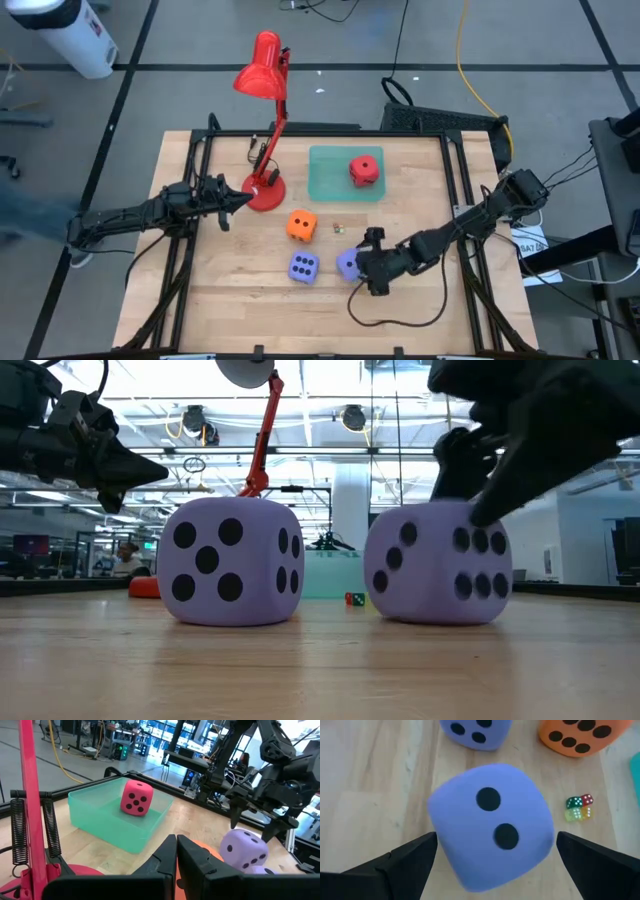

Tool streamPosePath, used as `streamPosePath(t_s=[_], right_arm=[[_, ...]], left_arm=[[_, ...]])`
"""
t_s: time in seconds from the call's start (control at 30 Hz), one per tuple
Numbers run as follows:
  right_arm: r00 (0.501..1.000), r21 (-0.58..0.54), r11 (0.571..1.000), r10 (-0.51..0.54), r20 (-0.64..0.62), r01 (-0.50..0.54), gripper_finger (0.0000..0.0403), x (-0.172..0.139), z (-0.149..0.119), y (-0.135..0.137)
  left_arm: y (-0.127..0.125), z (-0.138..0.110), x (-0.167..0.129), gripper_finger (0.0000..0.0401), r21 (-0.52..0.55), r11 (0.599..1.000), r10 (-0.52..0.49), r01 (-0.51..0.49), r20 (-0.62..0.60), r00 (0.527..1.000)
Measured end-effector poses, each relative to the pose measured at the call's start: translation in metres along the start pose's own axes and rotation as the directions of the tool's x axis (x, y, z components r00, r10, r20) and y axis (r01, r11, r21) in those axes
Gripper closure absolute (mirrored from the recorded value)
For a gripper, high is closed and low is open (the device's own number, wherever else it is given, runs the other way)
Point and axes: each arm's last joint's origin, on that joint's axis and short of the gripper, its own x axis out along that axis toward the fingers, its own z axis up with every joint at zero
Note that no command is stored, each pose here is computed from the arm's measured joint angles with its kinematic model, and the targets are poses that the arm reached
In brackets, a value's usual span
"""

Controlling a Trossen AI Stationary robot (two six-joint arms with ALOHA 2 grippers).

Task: Pick & Place Dice
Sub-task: Put the right large purple die into the green bin

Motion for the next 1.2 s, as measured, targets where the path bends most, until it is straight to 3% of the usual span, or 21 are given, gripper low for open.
streamPosePath(t_s=[0.4, 0.77, 1.07, 1.2], right_arm=[[0.992, 0.099, 0.988, -0.123, 0.007, 0.122, 0.0003, 0.008, -0.010, 0.015], [0.993, -0.097, 0.991, -0.088, 0.075, 0.096, 0.0003, -0.001, 0.008, 0.023], [0.989, -0.298, 0.945, -0.109, 0.099, 0.134, 0.0003, -0.004, 0.012, 0.020], [0.998, -0.313, 0.949, -0.020, 0.067, 0.040, 0.0003, -0.004, 0.014, 0.016]], left_arm=[[0.000, 0.000, 0.000, 0.0380, -0.006, 1.000, -0.001, 0.001, 0.000, 1.000], [0.000, 0.000, 0.000, 0.0380, -0.018, 1.000, -0.001, 0.001, 0.000, 1.000], [-0.001, 0.000, 0.000, 0.0380, -0.024, 0.999, -0.041, 0.041, -0.009, 0.999], [-0.002, 0.001, 0.000, 0.0380, -0.006, 0.999, -0.051, 0.051, 0.007, 0.999]])
